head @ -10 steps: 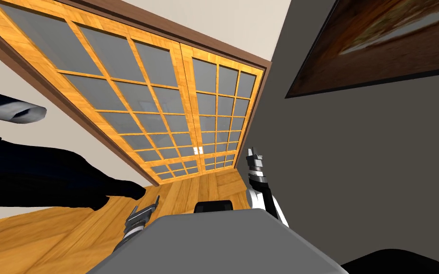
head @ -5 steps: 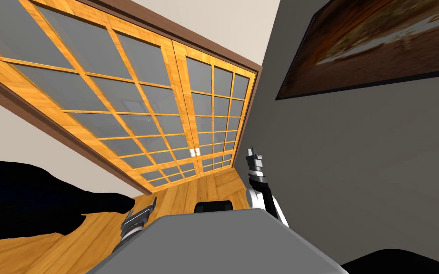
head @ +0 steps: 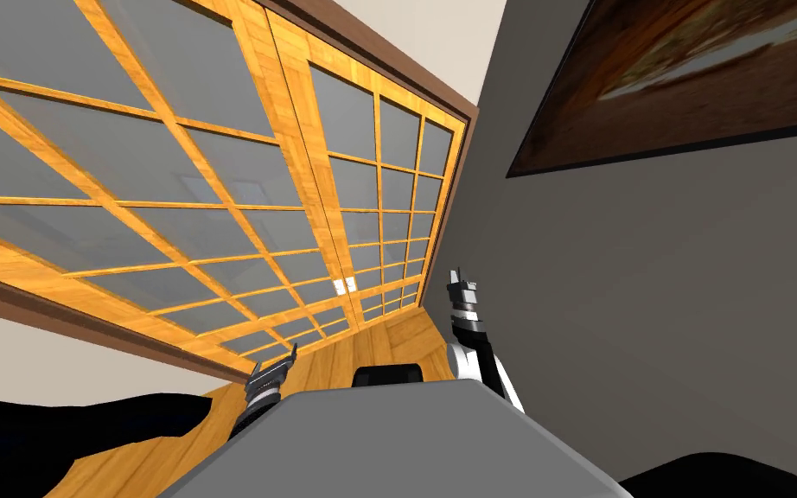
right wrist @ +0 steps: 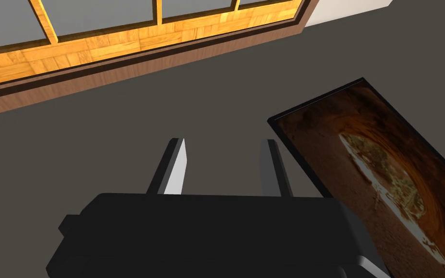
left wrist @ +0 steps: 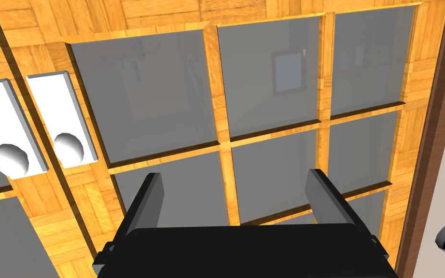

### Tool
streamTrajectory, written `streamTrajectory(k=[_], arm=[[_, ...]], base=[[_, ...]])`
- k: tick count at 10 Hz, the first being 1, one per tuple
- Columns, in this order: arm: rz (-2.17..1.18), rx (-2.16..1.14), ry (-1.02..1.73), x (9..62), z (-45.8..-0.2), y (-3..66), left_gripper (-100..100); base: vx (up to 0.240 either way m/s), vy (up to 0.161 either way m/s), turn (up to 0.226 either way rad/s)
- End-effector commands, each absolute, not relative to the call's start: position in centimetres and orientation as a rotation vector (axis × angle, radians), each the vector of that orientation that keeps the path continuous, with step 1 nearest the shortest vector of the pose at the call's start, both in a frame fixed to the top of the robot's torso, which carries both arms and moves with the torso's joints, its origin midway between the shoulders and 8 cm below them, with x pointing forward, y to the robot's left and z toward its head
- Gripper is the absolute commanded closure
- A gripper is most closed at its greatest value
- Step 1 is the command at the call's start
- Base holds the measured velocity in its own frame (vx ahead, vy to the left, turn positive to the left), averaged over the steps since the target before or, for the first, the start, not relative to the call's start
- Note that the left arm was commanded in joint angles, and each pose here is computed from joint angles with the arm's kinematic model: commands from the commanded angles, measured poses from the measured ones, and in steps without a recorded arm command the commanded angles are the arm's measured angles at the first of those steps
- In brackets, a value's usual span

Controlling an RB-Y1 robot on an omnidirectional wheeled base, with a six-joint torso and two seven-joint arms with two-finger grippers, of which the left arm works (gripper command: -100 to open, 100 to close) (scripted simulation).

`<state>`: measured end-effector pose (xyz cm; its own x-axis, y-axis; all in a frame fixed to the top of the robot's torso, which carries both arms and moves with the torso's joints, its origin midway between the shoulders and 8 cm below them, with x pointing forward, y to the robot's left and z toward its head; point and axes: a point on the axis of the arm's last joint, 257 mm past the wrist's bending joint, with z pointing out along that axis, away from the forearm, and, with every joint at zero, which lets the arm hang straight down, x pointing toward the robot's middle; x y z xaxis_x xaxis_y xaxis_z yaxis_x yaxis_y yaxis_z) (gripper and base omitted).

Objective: Pull the door open

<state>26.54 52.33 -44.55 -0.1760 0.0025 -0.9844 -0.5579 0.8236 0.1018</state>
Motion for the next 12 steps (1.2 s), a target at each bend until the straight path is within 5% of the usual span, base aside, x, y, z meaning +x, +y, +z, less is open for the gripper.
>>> streamTrajectory(k=[1,12], arm=[[0.503,-0.434,1.666,28.3,-44.1,51.3,-100],[0.376,-0.384,1.558,37.0,-40.4,45.9,-100]], base=[[0.186,0.027,-0.122],[0.155,0.038,-0.095]])
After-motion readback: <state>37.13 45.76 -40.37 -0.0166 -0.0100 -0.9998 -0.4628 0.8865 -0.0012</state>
